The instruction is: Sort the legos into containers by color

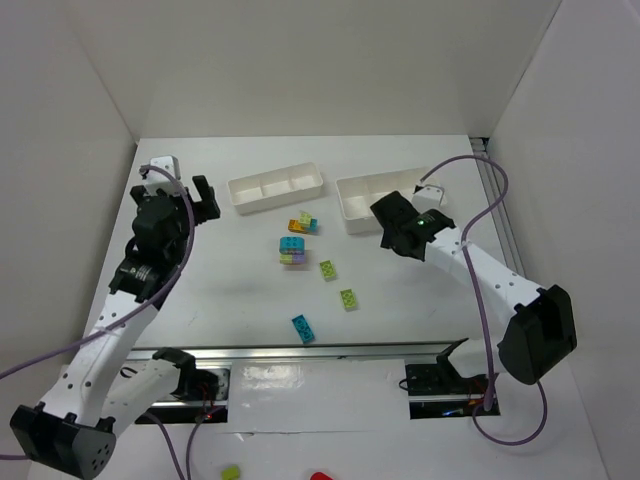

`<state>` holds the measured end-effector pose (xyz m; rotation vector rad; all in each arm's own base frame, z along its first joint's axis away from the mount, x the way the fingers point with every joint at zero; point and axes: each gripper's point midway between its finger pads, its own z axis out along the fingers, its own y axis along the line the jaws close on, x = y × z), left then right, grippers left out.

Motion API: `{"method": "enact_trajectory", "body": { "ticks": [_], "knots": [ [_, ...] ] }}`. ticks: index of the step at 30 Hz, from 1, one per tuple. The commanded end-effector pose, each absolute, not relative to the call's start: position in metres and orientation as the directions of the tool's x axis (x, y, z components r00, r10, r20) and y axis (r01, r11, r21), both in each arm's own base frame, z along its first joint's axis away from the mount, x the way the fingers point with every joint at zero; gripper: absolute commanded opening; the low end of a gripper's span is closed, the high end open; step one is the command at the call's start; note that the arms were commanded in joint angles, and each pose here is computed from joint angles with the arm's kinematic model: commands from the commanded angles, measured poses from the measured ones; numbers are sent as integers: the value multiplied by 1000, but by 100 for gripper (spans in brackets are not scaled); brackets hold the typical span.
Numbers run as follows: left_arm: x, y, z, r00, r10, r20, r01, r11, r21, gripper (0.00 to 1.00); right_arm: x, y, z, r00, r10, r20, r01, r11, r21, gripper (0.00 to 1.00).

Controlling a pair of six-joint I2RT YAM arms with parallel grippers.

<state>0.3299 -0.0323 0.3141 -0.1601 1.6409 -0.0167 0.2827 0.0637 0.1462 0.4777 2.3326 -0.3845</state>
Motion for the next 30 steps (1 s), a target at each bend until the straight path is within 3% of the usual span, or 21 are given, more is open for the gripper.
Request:
{"method": "enact_trajectory", "body": {
  "ticks": [1, 8, 10, 12, 14, 20, 22, 30],
  "knots": [
    [318, 0, 275, -215, -188, -958, -334, 936, -108, 100, 288, 71, 163, -614, 237, -752, 447, 891, -84, 100],
    [326, -28, 272, -333, -186, -924, -199, 972, -124, 100, 304, 100, 172, -589, 261, -765, 364, 931, 37, 100],
    [328, -35, 267, -343, -166, -925, -177, 978, -109, 100, 302, 126, 180, -633, 229, -739, 217, 969, 115, 100],
    [328, -37, 265, -339, -174, -925, -182, 976, -117, 100, 292, 174, 180, -682, 136, -719, -55, 970, 236, 100],
    [325, -39, 261, -348, -210, -914, -204, 968, -145, 100, 282, 201, 172, -682, 108, -724, -167, 940, 297, 100],
    [316, -51, 242, -492, -188, -850, -169, 979, -118, 100, 211, 284, 132, -688, -212, -694, -446, 878, 173, 100],
    [315, -49, 238, -506, -182, -843, -179, 978, -104, 100, 199, 301, 119, -651, -291, -701, -481, 873, 83, 100],
    [314, -51, 236, -536, -156, -829, -156, 984, -84, 100, 165, 352, 77, -628, -421, -654, -546, 837, -14, 100]
  ]
}}
